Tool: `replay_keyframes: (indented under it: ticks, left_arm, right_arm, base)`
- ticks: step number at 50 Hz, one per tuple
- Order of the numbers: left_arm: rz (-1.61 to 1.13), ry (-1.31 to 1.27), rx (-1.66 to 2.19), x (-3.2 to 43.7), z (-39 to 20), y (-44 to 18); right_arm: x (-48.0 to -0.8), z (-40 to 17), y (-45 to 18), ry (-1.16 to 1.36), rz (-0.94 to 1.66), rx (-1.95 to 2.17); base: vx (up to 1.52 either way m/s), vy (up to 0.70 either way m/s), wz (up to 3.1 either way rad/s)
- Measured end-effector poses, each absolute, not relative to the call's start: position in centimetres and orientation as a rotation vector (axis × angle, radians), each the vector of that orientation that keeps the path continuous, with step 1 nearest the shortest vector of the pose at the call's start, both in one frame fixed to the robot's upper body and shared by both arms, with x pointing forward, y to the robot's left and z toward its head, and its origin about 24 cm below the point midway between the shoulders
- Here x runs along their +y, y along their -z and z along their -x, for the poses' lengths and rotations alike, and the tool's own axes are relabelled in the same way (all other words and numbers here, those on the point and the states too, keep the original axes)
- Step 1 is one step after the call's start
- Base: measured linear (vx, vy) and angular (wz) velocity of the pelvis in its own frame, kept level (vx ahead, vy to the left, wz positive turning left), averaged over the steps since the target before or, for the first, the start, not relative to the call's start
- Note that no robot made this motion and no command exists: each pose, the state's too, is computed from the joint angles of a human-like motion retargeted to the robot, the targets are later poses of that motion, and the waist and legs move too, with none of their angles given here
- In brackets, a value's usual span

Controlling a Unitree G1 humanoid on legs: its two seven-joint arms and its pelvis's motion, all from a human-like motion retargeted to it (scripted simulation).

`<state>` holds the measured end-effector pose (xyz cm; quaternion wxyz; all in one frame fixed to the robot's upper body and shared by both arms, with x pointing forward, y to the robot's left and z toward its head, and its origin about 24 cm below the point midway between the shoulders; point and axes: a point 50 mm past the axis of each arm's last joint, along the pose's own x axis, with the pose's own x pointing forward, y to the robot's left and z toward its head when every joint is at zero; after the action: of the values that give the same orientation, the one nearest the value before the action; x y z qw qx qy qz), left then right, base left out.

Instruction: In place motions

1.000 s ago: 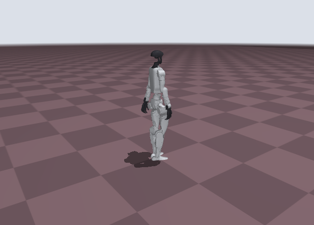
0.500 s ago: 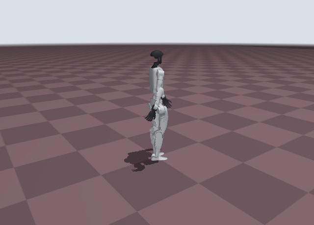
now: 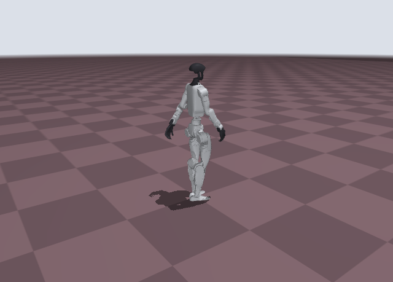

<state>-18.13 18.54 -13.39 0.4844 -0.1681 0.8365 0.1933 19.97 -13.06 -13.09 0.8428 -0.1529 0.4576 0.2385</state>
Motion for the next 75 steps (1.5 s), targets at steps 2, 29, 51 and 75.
replay_keyframes:
  ticks: [2, 29, 51, 75]
  left_arm:
    - [0.411, -0.482, 2.031, 18.6, 17.7, 13.6]
    - [0.153, -0.037, 1.001, 19.2, -20.8, 12.8]
    - [0.516, -0.401, 1.949, 17.3, 12.5, 15.6]
    - [0.391, -0.311, 1.595, 17.1, -1.3, 18.0]
  right_arm:
    - [-13.4, -19.2, 13.5, -0.507, 0.338, 0.99]
    - [-25.1, 13.7, 13.7, 0.112, 0.172, 2.161]
    - [-15.2, -16.4, 15.2, -0.545, 0.525, 1.164]
    - [-20.2, -2.8, 17.6, -0.45, 0.428, 1.66]
  base:
    - [0.0, 0.0, 0.0]
    - [0.0, -0.01, -0.06]
    - [0.0, 0.01, 0.11]
    - [-0.01, -0.01, -0.07]
